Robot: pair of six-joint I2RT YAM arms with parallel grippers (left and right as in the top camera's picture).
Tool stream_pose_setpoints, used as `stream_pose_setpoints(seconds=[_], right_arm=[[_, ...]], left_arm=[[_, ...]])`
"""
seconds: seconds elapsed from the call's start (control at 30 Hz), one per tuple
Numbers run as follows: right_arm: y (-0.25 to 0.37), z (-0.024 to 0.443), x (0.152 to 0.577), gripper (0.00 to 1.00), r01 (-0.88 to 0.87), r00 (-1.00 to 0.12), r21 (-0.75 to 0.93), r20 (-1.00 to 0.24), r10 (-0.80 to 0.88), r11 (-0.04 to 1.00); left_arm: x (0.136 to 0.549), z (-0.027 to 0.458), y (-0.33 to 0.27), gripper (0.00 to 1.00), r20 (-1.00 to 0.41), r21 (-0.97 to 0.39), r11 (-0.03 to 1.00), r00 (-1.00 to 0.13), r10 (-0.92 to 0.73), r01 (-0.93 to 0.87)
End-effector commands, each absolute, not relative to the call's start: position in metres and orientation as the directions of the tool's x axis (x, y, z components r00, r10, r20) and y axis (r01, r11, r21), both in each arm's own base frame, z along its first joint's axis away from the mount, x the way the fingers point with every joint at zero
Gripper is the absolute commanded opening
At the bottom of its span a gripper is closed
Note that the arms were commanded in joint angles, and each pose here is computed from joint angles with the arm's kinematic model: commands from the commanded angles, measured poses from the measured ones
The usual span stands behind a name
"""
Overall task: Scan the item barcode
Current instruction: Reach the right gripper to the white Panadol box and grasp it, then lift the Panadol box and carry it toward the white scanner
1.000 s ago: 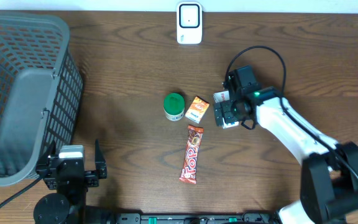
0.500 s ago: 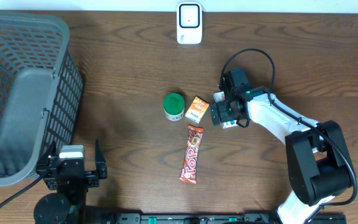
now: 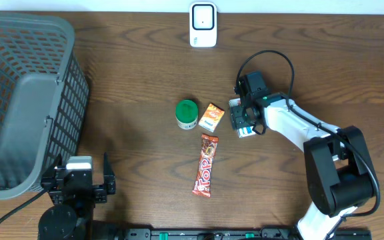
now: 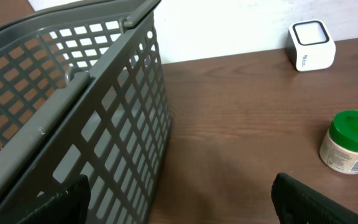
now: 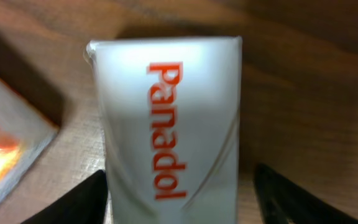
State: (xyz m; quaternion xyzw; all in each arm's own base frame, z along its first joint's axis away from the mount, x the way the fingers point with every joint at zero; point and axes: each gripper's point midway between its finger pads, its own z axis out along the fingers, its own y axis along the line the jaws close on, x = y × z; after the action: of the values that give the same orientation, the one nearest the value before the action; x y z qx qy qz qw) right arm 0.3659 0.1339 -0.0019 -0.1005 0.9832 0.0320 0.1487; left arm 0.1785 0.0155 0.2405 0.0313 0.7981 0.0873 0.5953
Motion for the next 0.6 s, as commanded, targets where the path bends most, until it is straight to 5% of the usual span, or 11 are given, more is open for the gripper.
stream_pose_setpoints(seconds=[0.0, 0.57], right_arm=[[0.136, -0.026, 0.358, 0.66, -0.183, -0.957, 0.052, -0.239, -0.165, 0.982], [0.177, -0.002, 0.347, 0.36, -0.2, -0.975, 0.328, -0.155, -0.156, 0.923]], left_arm=[[0.178, 0.24, 0.015, 0.92, -0.947, 0.166, 0.985, -0.287, 0.144, -0.055], [0.178, 0.24, 0.015, 0.92, -0.947, 0.166, 0.985, -0.287, 0.144, -0.055]])
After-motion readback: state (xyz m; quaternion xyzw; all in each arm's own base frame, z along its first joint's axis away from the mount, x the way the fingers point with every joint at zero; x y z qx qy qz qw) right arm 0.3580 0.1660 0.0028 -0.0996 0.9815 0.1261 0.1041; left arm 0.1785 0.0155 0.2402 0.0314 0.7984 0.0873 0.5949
